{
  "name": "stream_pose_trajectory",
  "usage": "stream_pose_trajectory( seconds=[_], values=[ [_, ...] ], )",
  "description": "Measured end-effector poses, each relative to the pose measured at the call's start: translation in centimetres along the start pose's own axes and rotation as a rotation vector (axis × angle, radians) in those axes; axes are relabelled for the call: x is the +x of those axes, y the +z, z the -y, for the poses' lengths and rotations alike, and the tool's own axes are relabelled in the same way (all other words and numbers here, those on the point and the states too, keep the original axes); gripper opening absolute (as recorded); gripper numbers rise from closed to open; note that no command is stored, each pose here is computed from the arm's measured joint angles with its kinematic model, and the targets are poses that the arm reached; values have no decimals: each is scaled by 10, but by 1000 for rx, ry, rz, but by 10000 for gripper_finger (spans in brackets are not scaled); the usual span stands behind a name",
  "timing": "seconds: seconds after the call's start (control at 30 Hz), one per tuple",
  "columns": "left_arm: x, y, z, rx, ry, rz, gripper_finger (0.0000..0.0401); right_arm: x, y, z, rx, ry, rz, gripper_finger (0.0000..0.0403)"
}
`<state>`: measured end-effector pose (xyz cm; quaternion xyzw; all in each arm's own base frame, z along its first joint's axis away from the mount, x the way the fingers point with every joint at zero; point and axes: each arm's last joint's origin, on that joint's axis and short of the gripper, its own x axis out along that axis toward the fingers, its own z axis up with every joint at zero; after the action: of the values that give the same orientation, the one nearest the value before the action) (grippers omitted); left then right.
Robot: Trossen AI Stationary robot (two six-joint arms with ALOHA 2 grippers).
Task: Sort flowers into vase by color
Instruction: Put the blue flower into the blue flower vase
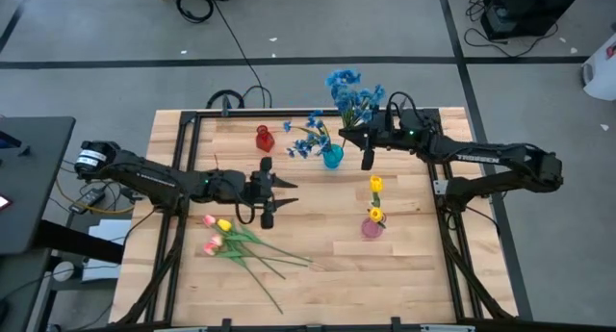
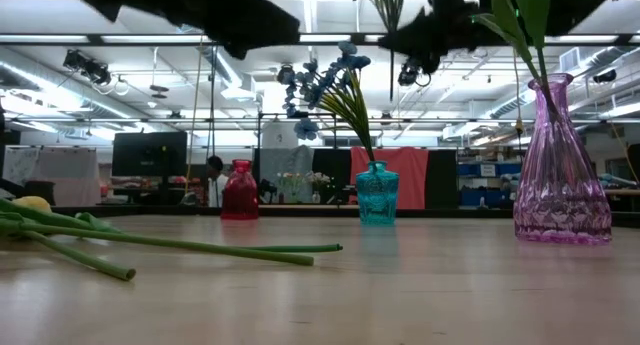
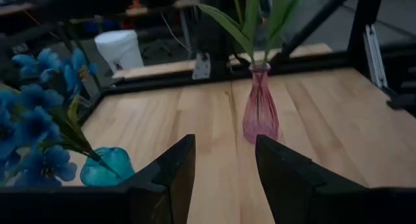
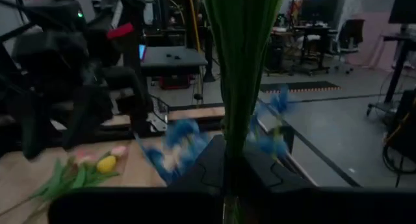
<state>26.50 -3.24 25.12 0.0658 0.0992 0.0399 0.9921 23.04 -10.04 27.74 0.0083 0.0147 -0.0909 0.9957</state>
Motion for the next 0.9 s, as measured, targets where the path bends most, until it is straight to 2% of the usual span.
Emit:
stream_pose_trajectory(
  seconds=[0.2,0.37,0.57,0.9],
  values=[
    [-6,-26,1,-54,28,41,168,1,-39,15,20,-29,35,33],
    [-9,-38,0,-92,49,32,168,12,-58,21,34,-45,43,28],
    [-10,-43,0,-111,64,16,168,24,-76,25,30,-63,57,31],
    [-10,-44,1,-101,60,-2,168,34,-103,30,20,-74,-33,30]
  ],
)
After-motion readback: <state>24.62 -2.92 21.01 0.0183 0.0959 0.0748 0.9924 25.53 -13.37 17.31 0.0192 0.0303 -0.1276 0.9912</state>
